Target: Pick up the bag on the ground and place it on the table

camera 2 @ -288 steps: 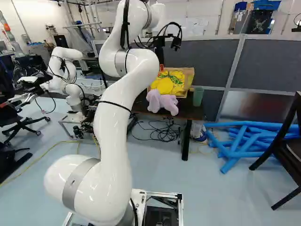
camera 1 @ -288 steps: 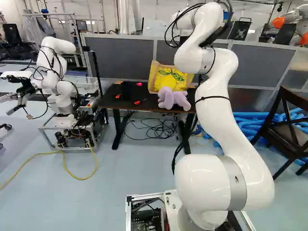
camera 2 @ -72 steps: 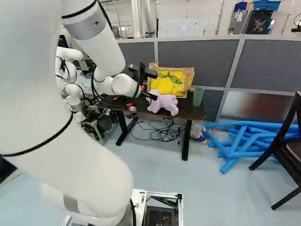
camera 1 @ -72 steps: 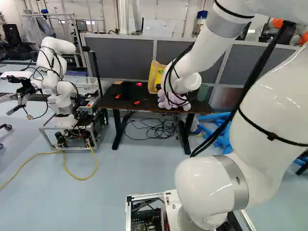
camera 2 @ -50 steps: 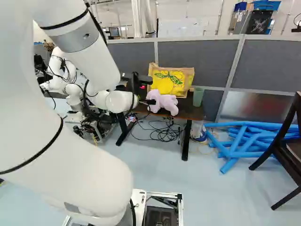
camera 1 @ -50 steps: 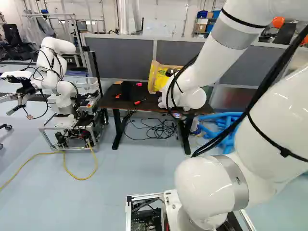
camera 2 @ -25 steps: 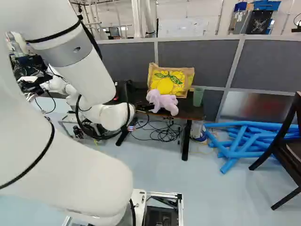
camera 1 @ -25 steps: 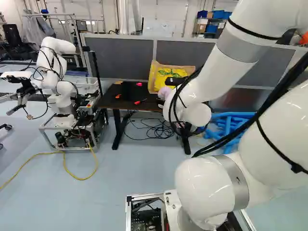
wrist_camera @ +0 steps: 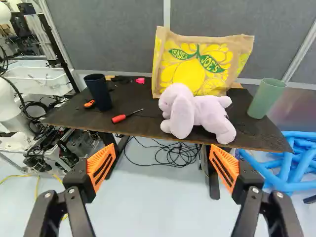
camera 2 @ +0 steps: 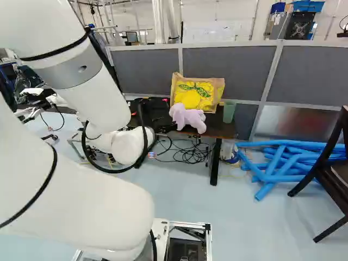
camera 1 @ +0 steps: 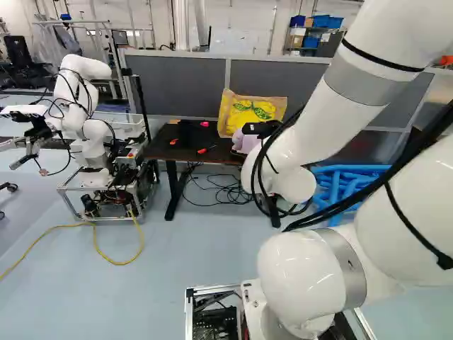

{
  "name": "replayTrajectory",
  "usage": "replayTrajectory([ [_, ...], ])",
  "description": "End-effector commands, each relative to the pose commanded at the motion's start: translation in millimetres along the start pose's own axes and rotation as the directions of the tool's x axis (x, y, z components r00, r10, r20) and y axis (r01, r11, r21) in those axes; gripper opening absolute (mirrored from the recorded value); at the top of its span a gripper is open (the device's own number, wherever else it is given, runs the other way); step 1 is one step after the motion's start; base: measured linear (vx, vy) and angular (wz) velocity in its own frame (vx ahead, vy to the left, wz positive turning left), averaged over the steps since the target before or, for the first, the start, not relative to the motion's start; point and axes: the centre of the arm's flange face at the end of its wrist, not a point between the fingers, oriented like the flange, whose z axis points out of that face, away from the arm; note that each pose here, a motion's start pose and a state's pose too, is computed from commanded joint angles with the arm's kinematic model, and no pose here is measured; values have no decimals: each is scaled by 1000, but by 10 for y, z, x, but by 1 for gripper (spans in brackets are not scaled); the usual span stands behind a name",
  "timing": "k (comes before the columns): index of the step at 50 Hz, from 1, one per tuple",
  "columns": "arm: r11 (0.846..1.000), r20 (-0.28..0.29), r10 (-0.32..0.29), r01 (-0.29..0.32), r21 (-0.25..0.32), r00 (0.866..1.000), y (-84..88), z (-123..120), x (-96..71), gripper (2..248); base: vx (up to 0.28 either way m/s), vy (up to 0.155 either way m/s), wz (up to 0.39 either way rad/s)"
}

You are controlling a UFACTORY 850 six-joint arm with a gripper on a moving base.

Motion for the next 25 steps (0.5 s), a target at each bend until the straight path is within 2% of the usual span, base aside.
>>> replayTrajectory([
  [25, 1000, -7, -9, 9, 1, 1000, -2, -36, -34, 247, 0, 0, 0],
])
